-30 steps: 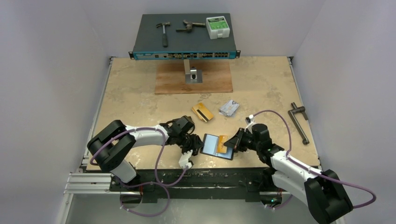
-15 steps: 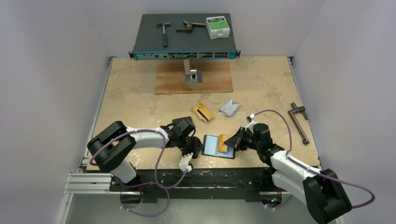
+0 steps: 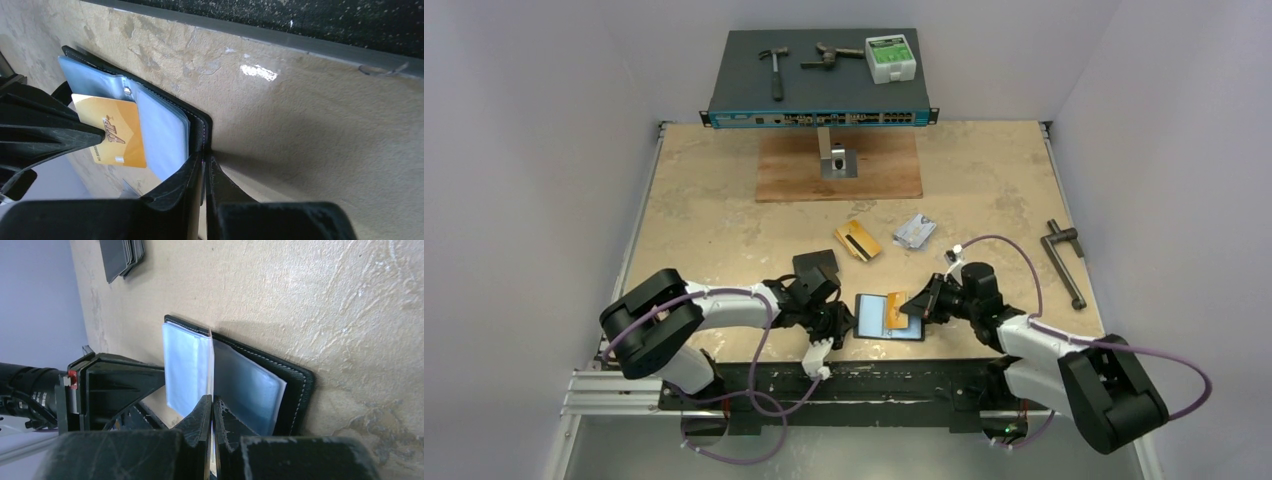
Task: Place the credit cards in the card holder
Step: Insert the credit card into the card holder.
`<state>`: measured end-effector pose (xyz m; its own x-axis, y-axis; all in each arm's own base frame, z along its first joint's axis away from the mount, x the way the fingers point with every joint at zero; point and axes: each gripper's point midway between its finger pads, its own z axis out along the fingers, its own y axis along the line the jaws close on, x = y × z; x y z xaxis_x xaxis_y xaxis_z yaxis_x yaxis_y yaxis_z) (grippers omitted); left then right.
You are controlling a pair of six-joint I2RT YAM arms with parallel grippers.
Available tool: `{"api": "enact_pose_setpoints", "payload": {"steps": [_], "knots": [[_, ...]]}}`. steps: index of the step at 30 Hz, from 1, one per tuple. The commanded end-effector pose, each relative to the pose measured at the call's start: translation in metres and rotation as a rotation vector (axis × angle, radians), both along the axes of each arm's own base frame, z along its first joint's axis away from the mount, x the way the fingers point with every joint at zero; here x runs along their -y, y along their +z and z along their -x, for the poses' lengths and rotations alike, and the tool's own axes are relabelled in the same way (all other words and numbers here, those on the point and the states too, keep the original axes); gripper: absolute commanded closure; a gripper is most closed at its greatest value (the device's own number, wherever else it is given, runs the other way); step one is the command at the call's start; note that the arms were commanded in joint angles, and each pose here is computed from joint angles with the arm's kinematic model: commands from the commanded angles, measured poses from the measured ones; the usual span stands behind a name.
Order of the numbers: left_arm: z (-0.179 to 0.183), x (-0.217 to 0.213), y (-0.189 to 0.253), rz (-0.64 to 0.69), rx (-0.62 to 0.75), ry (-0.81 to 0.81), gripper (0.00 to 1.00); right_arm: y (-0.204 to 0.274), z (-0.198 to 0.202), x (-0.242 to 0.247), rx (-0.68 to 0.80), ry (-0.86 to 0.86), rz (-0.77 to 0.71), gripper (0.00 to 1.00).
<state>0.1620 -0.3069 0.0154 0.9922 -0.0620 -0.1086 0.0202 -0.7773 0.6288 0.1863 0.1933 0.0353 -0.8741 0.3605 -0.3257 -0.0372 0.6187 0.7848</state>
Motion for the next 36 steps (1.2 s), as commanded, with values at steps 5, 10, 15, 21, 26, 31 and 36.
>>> {"api": "enact_pose_setpoints", "payload": {"steps": [5,10,15,21,26,31,36], "knots": [[0.012,-0.018,-0.01,-0.074,0.001,0.008,0.98,0.013,-0.008,-0.013,0.053,0.076,-0.044,1.0],[0.012,-0.022,-0.012,-0.104,-0.003,0.022,1.0,0.021,-0.008,-0.009,0.093,0.049,-0.051,1.0],[0.014,-0.022,-0.012,-0.148,-0.01,0.048,1.0,0.02,-0.004,-0.009,0.097,0.044,-0.08,1.0],[0.015,-0.02,-0.011,-0.166,-0.008,0.062,1.0,0.013,-0.004,-0.007,0.087,0.043,-0.058,1.0],[0.014,-0.018,-0.01,-0.165,-0.005,0.068,1.0,0.012,-0.004,-0.009,0.085,0.051,-0.072,1.0],[0.014,-0.016,-0.01,-0.165,-0.005,0.069,1.0,0.011,0.0,-0.012,0.075,0.059,-0.101,1.0],[0.014,-0.016,-0.01,-0.165,-0.006,0.071,1.0,0.015,0.0,-0.011,0.087,0.052,-0.112,1.0]]}}
